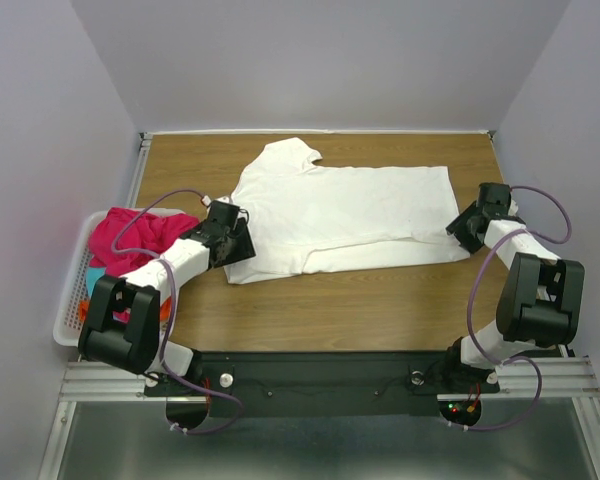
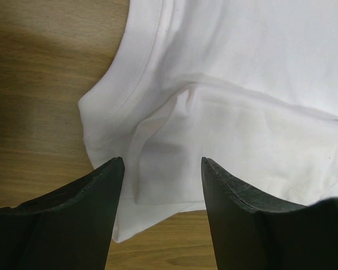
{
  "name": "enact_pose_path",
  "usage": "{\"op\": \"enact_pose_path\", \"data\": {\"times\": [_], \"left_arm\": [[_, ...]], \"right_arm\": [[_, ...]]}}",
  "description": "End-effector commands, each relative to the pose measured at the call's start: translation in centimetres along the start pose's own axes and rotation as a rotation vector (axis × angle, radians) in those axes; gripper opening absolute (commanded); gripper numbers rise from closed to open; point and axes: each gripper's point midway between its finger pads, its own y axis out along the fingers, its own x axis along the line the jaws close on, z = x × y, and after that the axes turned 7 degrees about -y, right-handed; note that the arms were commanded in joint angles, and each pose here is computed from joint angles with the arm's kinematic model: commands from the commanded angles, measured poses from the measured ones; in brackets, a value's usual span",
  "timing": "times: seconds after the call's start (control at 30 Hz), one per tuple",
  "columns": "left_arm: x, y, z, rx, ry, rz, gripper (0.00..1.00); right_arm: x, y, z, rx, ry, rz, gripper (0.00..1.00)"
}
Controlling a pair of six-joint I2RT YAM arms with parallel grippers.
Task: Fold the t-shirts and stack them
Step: Fold the tshirt
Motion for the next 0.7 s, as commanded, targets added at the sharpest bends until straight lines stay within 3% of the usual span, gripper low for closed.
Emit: {"op": "enact_pose_path", "data": {"times": [0.0, 0.17, 0.23, 0.27, 0.33, 0.67], "left_arm": [[-1.5, -1.0, -2.3, -0.078, 0.026, 0.018, 0.68], [-1.4, -0.5, -1.8, -0.061, 0.035, 0.006, 0.68], [-1.5, -0.3, -1.5, -0.052, 0.043, 0.003, 0.67], [-1.7, -0.4, -1.3, -0.049, 0.048, 0.008, 0.65], [-1.9, -0.5, -1.2, -0.050, 0.053, 0.010, 0.62], [-2.2, -0.2, -0.5, -0.028, 0.067, 0.012, 0.42]], "right_arm": [[0.6, -0.1, -1.8, -0.061, 0.018, -0.027, 0.52], [0.9, -0.5, -1.9, -0.063, 0.021, -0.044, 0.52], [1.3, -0.8, -1.6, -0.056, 0.015, -0.071, 0.47], [2.0, -1.2, -1.3, -0.039, -0.001, -0.123, 0.41], [3.3, -1.8, -0.6, -0.008, -0.025, -0.201, 0.40], [13.5, -8.5, 8.3, 0.160, -0.250, -0.608, 0.40]]}}
